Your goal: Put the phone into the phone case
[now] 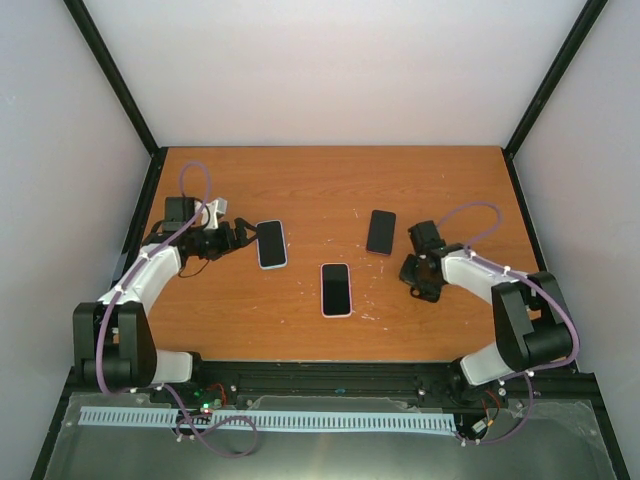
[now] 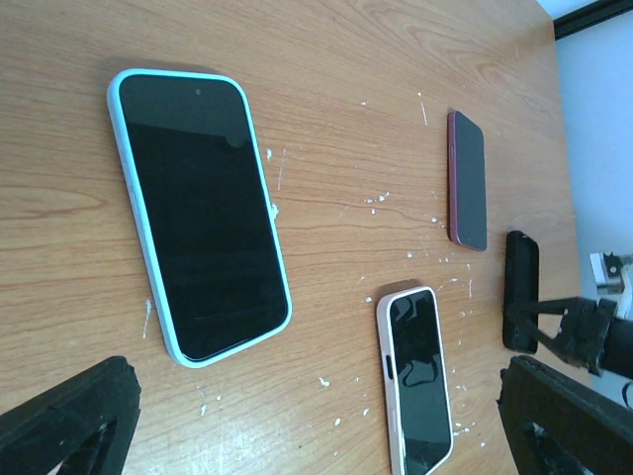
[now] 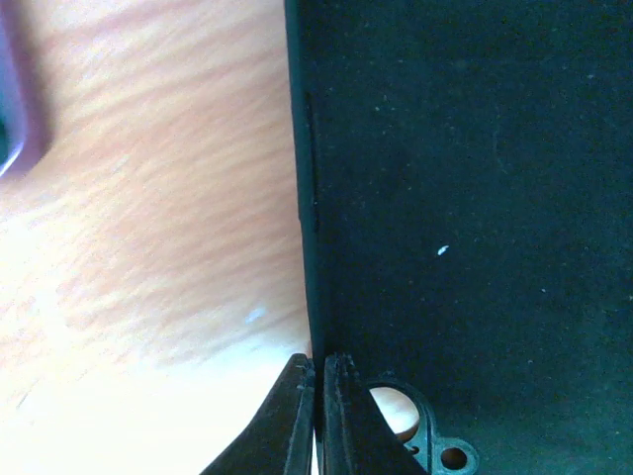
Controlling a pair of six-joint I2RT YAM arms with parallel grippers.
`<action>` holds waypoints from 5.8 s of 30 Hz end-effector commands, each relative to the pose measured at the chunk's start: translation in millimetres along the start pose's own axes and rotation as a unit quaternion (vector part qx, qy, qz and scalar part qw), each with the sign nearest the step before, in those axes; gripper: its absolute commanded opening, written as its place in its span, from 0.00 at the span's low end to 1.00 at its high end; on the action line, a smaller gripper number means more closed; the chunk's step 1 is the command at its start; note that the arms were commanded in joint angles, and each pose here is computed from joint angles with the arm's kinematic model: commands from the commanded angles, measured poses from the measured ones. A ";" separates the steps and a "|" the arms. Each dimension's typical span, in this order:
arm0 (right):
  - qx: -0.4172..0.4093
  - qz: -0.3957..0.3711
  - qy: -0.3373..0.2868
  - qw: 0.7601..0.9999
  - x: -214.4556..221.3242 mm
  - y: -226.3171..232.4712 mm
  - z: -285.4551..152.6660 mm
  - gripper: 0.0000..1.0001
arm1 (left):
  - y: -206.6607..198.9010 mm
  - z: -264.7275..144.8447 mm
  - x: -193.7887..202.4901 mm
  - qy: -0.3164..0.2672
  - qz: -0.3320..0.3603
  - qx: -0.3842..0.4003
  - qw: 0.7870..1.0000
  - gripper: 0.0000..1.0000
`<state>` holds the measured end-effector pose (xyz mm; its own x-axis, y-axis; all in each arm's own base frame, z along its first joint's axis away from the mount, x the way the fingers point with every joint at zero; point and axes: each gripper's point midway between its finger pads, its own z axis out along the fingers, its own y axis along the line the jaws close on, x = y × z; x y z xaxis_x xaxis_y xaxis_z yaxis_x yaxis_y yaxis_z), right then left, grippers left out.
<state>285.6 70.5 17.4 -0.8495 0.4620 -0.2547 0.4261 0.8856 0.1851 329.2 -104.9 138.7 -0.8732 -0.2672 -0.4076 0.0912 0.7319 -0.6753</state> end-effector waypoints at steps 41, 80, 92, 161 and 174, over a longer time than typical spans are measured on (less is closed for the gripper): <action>0.013 -0.223 -0.139 0.965 -69.4 126.3 -37.4 0.98 | -24.1 -11.0 -1.2 -0.012 0.045 0.052 0.998 0.99; 0.020 -0.194 -0.068 0.979 -74.8 144.6 64.3 0.79 | -23.3 -7.3 1.1 -0.003 0.040 0.059 0.997 0.99; 0.002 -0.216 -0.089 0.972 -83.9 151.7 41.9 0.72 | -19.7 -7.7 0.8 -0.006 0.039 0.047 0.998 1.00; -0.012 -0.295 0.004 0.955 60.0 48.0 -40.9 0.66 | -24.7 -9.5 4.7 -0.005 0.042 0.062 0.997 0.99; -0.036 -0.275 -0.009 0.961 68.0 54.8 -64.7 0.66 | -25.4 -9.5 5.5 -0.004 0.042 0.065 0.997 1.00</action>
<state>231.7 145.2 60.8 -0.9402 -0.1111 -0.3219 -0.1368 0.9889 0.0584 316.0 -118.6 148.2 -0.8792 -0.2287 -0.4179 0.1692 0.6701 -0.7228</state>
